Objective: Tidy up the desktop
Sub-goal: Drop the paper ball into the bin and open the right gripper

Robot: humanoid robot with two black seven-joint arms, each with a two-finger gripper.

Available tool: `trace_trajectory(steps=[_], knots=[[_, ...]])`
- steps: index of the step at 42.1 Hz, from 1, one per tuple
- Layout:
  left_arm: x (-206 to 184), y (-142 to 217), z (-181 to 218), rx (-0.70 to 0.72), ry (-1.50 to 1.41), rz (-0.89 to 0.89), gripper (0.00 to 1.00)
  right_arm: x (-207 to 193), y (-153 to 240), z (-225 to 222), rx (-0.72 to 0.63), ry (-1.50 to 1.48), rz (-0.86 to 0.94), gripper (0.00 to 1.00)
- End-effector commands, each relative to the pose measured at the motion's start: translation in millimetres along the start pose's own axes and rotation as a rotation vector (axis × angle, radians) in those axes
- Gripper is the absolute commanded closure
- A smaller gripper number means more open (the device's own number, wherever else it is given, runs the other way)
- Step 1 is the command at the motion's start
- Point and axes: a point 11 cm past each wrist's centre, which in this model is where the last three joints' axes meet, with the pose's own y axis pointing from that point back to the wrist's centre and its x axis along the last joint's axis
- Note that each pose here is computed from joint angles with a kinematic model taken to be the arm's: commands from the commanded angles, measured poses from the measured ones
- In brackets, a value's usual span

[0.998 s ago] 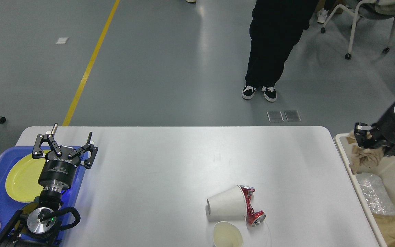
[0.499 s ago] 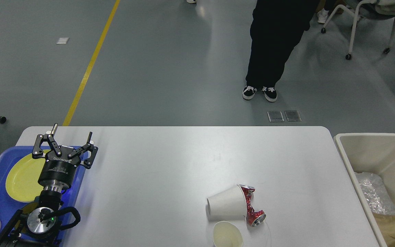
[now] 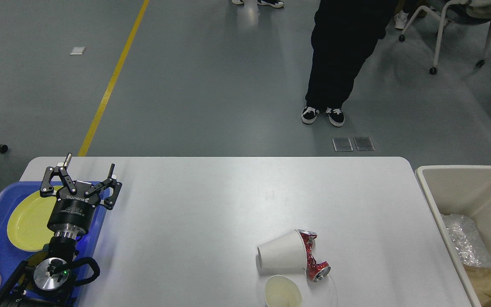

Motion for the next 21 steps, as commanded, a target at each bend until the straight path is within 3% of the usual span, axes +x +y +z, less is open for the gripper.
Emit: trace_trajectory(steps=[1,18,19,20,21], knots=[[0.0,0.0,0.0,0.0,0.0,0.0,0.04,-33.6,-4.9,-2.5,0.003,0.014,0.016,1.0],[0.0,0.0,0.0,0.0,0.0,0.0,0.04,-39.3,-3.2,-10.2,0.011,-0.03,0.028,1.0],[0.0,0.0,0.0,0.0,0.0,0.0,0.04,-39.9,-3.2,-10.2,0.011,-0.03,0.027,0.88],[0.0,0.0,0.0,0.0,0.0,0.0,0.04,-38.9,-3.1,-10.5,0.011,-0.027,0.031,0.44],[0.0,0.0,0.0,0.0,0.0,0.0,0.04,-36.2,-2.7,-12.0,0.014,-0.028,0.037,0.27]])
